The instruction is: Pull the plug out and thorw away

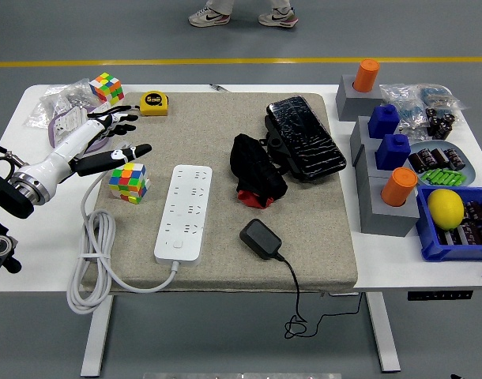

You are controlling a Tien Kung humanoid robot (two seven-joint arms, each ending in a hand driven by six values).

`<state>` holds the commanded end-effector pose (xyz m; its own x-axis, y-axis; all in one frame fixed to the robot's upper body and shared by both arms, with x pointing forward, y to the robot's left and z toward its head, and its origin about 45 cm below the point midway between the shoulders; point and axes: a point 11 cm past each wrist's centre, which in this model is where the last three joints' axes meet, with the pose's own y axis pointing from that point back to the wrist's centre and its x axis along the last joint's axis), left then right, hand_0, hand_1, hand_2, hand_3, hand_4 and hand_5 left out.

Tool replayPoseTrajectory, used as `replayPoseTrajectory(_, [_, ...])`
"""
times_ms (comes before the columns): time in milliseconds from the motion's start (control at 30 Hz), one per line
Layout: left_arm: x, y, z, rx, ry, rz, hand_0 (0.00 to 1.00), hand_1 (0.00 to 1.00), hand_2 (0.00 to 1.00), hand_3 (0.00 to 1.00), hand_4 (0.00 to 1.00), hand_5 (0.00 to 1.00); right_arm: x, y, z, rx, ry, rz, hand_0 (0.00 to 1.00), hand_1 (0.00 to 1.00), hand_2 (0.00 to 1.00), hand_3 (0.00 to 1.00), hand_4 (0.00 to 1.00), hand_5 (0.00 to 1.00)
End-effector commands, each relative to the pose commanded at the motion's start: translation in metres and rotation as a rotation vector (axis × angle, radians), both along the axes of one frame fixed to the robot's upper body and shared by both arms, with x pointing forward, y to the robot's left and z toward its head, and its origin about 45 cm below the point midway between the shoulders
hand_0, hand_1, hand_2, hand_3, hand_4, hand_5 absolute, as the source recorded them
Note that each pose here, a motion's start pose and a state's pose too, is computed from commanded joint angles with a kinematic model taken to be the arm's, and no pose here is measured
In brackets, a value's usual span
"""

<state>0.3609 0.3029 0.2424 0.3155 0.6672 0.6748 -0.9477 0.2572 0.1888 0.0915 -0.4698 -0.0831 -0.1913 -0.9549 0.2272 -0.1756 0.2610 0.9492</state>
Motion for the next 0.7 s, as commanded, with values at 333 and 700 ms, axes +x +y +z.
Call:
replayPoseTrajectory(333, [-0.0021,0.0025,0.0012,-0.004,-0.002,0.005,0.854,0.845,0.830,0.872,0.998,0.806,0.0008,0.0028,-0.0011,0.006,-0.005,-0.007,0.638,0.676,0.682,0.598,0.998,0.473])
replayPoseTrajectory(700, [-0.0013,0.0068,0.0055,-0.006,-0.013,0.015,0.844,0.832,0.826,0.863,0.998,0.806,0.0041,0.0033,-0.0006,0.007,-0.013,-0.012,0.638,0.676,0.683,0.597,0.998,0.473])
